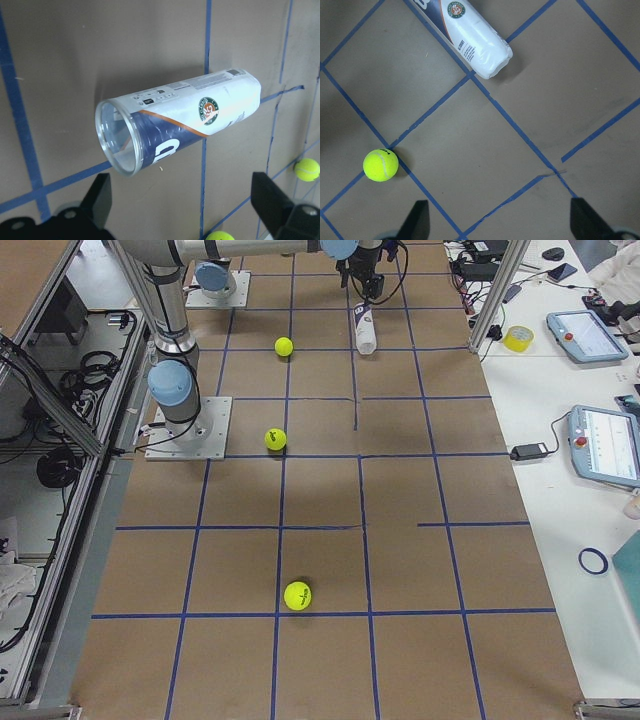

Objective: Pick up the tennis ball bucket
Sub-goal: 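Reach the left gripper to the can's open end and grasp it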

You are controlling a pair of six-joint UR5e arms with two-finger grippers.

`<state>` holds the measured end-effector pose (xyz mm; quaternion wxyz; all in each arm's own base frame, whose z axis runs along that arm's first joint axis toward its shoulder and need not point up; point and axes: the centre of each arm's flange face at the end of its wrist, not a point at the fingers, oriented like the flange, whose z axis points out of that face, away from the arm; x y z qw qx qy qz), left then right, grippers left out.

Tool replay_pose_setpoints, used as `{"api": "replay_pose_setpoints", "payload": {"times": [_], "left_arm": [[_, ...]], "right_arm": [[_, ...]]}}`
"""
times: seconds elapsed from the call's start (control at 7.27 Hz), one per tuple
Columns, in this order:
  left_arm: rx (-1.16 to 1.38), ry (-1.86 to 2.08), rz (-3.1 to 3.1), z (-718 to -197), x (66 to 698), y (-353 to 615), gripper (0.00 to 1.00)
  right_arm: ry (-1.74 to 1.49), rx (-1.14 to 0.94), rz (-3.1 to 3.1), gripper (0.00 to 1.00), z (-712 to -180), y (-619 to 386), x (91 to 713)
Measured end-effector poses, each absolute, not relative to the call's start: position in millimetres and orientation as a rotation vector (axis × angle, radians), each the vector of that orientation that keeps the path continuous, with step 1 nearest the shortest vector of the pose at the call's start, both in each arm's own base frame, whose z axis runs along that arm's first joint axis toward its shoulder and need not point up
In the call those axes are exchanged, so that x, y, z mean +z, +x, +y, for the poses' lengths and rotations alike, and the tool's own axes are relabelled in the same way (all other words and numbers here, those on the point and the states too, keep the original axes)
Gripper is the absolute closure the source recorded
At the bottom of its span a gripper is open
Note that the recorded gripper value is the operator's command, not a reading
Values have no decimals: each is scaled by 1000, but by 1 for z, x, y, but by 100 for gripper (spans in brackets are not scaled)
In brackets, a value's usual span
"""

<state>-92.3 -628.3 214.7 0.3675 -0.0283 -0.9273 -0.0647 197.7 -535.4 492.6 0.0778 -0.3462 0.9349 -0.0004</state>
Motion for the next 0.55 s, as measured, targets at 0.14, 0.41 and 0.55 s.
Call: {"api": "replay_pose_setpoints", "payload": {"times": [0.14,0.41,0.55], "left_arm": [[-194,-52,-2353,-625,196,-95,10],[-219,-12,-2274,-620,175,-105,23],[-223,-5,-2250,-620,172,-111,42]], "right_arm": [[-927,-10,2862,0,-531,193,500],[-641,-30,3030,0,-528,175,512],[-515,-39,3092,0,-525,169,518]]}}
